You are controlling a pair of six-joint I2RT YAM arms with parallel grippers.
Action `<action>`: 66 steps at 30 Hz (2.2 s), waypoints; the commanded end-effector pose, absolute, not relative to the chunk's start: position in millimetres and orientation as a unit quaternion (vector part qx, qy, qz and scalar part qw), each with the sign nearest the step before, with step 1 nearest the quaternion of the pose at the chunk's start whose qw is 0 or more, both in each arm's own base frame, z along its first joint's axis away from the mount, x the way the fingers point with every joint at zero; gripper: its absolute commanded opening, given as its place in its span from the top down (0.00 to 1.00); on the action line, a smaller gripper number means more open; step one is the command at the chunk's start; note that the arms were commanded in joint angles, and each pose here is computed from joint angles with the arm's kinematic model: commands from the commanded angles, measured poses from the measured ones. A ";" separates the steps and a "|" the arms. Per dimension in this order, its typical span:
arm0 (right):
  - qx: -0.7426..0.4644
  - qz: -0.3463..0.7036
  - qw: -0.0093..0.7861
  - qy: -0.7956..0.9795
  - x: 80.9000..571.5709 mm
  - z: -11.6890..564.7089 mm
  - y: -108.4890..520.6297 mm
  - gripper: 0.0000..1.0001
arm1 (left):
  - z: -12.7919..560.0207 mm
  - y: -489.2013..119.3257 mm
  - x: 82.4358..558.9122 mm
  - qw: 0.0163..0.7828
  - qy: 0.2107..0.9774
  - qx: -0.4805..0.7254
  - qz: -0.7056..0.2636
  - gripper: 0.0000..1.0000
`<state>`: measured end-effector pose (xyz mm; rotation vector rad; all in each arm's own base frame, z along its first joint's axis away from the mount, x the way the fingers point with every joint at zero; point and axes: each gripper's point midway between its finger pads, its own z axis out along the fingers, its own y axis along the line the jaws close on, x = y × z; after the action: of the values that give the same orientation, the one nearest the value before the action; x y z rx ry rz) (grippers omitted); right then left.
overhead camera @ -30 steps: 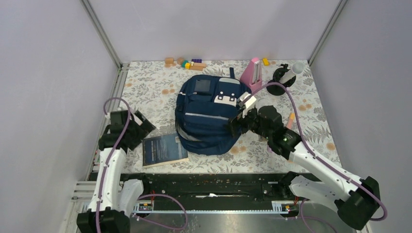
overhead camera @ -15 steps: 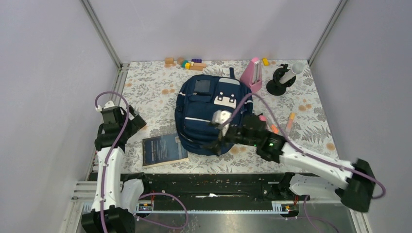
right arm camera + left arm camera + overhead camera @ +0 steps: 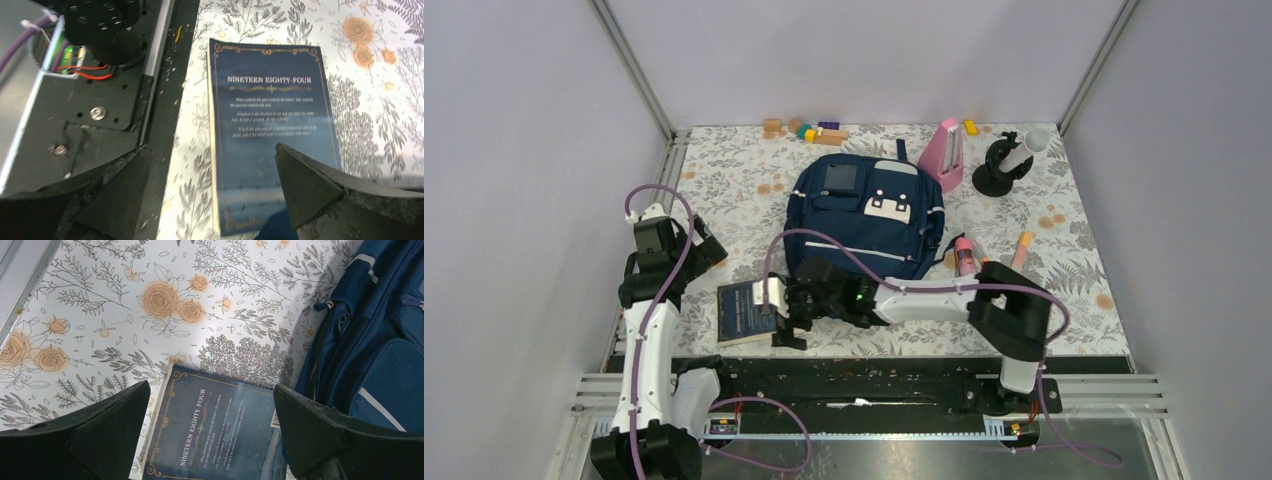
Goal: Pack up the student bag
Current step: Pick up the book from the center of the board.
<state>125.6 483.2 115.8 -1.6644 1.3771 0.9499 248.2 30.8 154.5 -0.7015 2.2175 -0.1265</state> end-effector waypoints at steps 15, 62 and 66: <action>-0.709 0.249 0.362 0.552 172.1 14.0 522.4 0.06 | 181.7 27.8 260.5 0.444 0.855 -0.259 -0.070 0.01; -0.357 0.156 0.595 0.703 294.7 130.7 486.3 1.00 | 112.7 -16.5 257.9 0.421 0.766 -0.411 -0.257 0.01; -0.357 0.159 0.595 0.702 294.0 131.2 486.0 1.00 | 124.2 -18.3 265.8 0.454 0.745 -0.400 -0.280 0.01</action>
<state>258.4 501.4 72.1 -1.0471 1.6907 0.4071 230.7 -13.1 71.7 -1.1022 2.0647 -0.5277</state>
